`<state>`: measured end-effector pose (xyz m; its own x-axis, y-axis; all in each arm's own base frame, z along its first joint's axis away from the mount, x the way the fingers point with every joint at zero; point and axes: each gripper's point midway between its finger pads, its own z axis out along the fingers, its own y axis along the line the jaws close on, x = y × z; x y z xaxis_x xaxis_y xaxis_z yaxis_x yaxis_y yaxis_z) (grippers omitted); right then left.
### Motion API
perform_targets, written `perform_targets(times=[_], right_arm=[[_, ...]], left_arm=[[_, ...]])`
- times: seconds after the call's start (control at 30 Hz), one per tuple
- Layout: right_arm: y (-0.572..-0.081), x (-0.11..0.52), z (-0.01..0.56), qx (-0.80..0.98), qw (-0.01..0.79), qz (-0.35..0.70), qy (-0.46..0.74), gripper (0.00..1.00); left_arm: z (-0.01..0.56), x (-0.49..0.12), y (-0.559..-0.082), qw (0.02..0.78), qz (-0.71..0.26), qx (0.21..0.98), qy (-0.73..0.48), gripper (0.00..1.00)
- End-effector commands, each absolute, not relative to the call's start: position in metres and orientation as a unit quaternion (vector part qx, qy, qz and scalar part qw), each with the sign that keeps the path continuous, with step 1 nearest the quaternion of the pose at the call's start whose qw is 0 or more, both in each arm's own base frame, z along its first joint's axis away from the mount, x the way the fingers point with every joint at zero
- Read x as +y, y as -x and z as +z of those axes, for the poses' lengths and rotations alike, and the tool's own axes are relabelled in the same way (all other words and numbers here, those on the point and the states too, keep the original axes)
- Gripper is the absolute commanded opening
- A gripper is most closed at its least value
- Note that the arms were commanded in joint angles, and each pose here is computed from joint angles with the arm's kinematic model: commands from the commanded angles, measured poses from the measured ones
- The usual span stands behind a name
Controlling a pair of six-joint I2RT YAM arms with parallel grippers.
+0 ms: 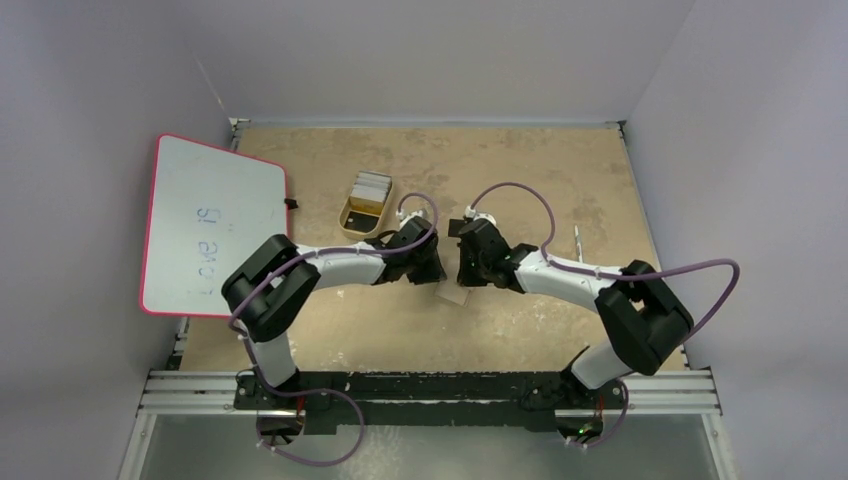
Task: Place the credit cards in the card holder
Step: Close the card holder at the center of the board.
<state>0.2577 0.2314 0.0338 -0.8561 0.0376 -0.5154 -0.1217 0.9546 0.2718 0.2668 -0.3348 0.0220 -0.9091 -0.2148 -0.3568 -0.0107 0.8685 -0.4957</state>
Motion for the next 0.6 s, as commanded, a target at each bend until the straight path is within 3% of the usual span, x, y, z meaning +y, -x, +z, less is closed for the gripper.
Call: perform_targets(times=[0.0, 0.23, 0.57], right_arm=[[-0.249, 0.237, 0.036, 0.956, 0.256, 0.137, 0.039, 0.11], [-0.243, 0.223, 0.025, 0.965, 0.241, 0.097, 0.036, 0.11], [-0.242, 0.224, 0.06, 0.959, 0.259, 0.111, 0.033, 0.12]], left_arm=[[0.018, -0.339, -0.245, 0.174, -0.293, 0.936, 0.092, 0.22], [0.017, -0.348, -0.227, 0.162, -0.319, 0.929, 0.099, 0.21], [0.019, -0.345, -0.23, 0.173, -0.312, 0.928, 0.106, 0.2]])
